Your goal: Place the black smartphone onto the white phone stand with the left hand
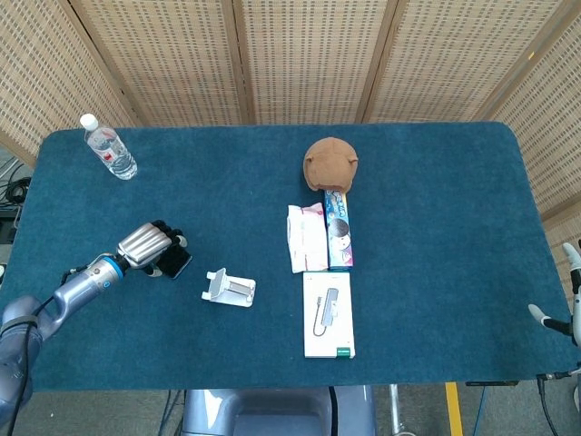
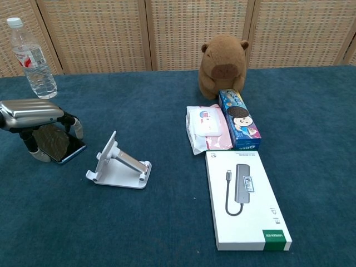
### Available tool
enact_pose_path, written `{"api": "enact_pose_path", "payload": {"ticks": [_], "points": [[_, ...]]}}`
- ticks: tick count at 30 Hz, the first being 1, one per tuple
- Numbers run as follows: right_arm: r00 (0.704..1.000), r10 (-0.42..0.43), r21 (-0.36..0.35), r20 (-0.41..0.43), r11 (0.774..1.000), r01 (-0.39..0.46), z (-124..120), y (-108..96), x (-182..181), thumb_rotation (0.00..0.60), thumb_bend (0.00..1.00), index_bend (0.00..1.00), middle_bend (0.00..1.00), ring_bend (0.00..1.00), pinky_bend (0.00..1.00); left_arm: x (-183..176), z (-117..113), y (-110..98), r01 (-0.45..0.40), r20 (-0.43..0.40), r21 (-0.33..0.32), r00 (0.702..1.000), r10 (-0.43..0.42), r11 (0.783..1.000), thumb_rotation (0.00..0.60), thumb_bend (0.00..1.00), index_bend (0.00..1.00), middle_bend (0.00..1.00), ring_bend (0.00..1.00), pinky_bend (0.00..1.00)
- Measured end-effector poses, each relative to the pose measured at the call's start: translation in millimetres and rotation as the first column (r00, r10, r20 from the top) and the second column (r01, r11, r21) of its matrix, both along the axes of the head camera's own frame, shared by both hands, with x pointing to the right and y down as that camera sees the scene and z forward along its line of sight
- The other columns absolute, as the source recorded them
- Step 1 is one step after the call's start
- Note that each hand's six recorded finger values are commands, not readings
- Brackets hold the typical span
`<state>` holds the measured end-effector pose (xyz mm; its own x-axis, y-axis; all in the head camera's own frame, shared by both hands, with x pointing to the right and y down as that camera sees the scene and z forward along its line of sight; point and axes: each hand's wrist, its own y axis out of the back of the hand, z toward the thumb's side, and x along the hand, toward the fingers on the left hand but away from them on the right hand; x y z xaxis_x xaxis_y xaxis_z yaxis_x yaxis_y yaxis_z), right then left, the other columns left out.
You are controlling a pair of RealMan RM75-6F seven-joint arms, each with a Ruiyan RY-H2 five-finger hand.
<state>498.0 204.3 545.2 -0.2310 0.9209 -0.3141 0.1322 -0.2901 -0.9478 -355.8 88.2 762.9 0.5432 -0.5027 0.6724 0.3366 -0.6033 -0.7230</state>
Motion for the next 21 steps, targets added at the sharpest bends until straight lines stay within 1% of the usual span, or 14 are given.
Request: {"api": "enact_pose_path", "payload": {"ticks": [4,6,15,18,21], "points": [[1.0,0.001,0.002,0.001,1.0,-0.001,0,0,0,0.6,0.1,0.05,0.0,0.0,0.0,-2,0,0,0.006,0.006,0.004,1.0,-0.006,1.0,0.6,0.0,0.43,0.42,0.43,0.36],[1.0,0.001,0.002,0.001,1.0,-0.001,0,0,0,0.6,0.1,0.05,0.0,0.0,0.0,-2,-1,-1,0.009,0.004,0.009,1.0,-0.009,1.0,0.6,0.0,0.46,0.44,0.46,0.37],[1.0,0.0,0.0,0.004,1.0,0.0,0,0,0,0.6,0.1,0.05,0.0,0.0,0.0,-4,-5,-5,0.035,-0.015,0.024,0.999,-0.034,0.999,0.6,0.0,0.5,0.45,0.46,0.37],[1.0,0.001,0.0,0.006,1.0,-0.001,0,1,0,0.6,0.1,0.05,0.0,0.0,0.0,-4,-10,-10,0.059,-0.044,0.035,0.997,-0.057,0.998,0.6,0.0,0.5,0.45,0.46,0.37],[1.0,0.0,0.0,0.008,1.0,0.0,0,1,0,0.6,0.1,0.05,0.0,0.0,0.0,-3,-20,-18,0.1,-0.095,0.051,0.991,-0.095,0.994,0.6,0.0,0.5,0.45,0.46,0.37]]}}
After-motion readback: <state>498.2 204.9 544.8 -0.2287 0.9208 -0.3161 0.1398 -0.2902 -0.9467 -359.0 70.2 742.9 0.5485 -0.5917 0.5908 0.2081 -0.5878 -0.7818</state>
